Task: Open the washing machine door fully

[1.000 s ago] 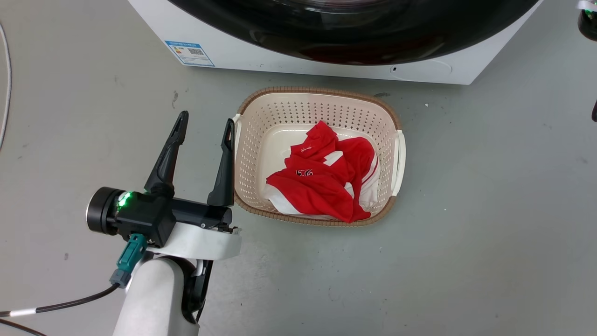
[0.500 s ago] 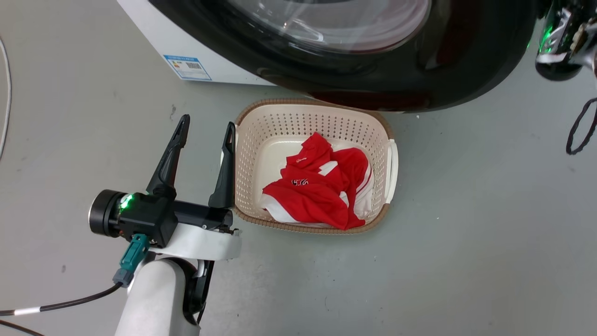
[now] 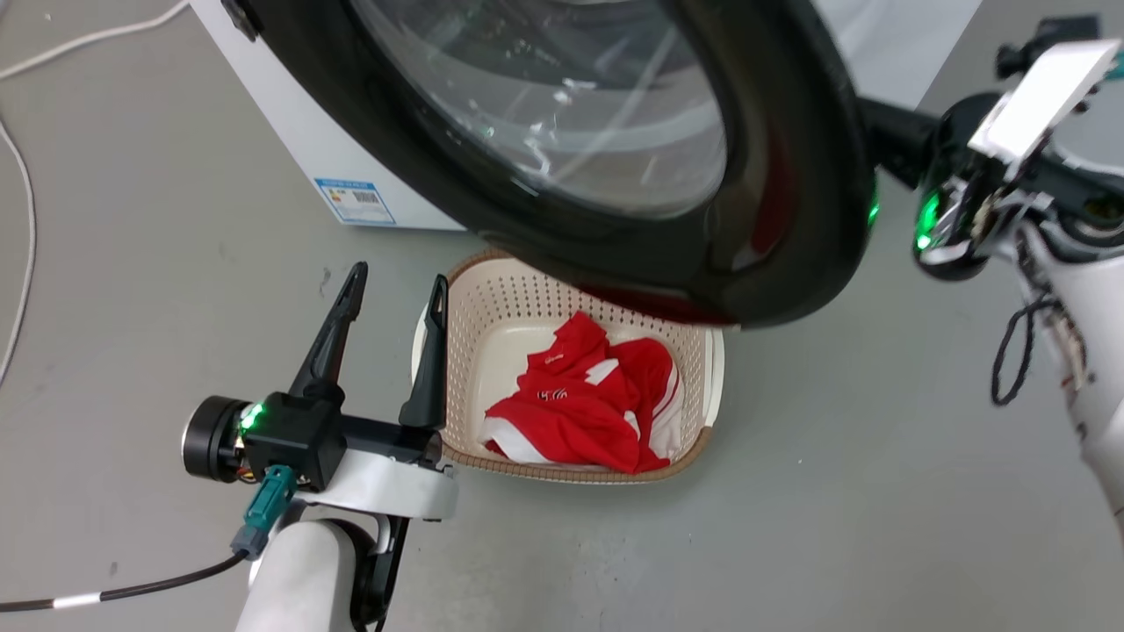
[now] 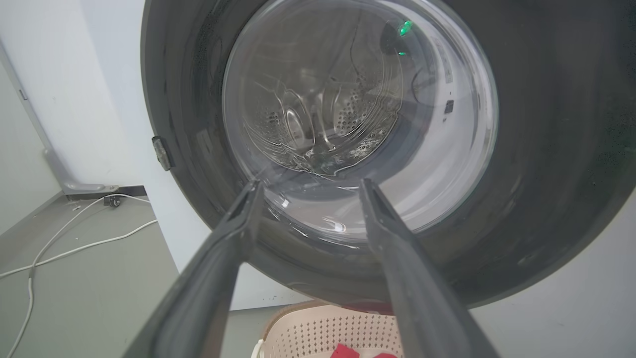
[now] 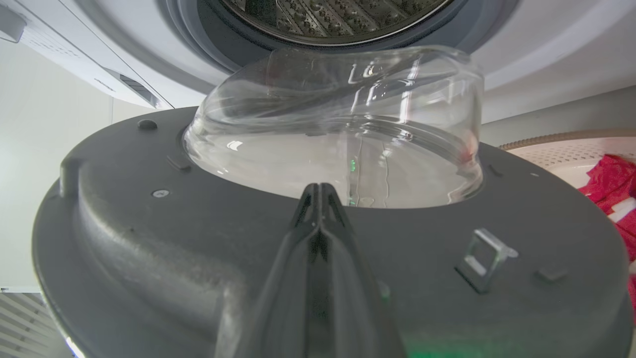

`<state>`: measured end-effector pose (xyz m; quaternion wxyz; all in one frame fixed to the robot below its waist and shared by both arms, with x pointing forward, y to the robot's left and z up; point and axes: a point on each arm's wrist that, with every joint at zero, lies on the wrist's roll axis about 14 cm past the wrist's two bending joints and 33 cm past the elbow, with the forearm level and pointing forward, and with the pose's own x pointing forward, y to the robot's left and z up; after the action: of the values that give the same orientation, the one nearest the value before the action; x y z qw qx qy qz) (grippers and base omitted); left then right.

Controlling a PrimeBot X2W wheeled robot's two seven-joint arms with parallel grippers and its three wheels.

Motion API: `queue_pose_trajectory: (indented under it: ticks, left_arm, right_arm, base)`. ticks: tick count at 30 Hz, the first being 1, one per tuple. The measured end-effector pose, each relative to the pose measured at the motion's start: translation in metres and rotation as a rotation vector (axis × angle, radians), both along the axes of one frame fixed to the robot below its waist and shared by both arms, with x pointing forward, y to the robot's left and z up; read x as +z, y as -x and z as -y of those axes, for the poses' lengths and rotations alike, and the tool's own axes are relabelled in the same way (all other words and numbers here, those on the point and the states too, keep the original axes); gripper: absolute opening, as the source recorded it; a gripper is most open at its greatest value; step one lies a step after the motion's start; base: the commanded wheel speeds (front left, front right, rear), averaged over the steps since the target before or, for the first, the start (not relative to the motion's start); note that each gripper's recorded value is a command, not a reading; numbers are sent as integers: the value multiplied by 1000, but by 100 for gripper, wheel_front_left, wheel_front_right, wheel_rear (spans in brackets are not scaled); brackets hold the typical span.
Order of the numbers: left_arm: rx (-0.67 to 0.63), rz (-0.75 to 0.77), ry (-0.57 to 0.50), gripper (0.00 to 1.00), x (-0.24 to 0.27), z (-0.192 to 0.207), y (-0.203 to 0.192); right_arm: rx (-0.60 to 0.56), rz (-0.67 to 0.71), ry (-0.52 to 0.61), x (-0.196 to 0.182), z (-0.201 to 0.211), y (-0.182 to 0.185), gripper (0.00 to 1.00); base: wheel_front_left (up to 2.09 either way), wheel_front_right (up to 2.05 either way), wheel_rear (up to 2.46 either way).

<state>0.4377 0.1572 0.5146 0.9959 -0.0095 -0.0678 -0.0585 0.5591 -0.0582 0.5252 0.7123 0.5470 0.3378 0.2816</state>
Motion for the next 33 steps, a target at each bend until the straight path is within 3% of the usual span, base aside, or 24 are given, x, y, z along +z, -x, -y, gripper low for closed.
queue_pose_trajectory:
  ticks: [19,33]
  left_arm:
    - [-20,36,5,100,20,8,33]
    - [-26,31,9,100,19,12,38]
  right_arm:
    - [162,1,-114,12,-55,100,0]
    - [228,-7,-168,10,-87,136,0]
  base:
    - [0,0,0]
    - [0,0,0]
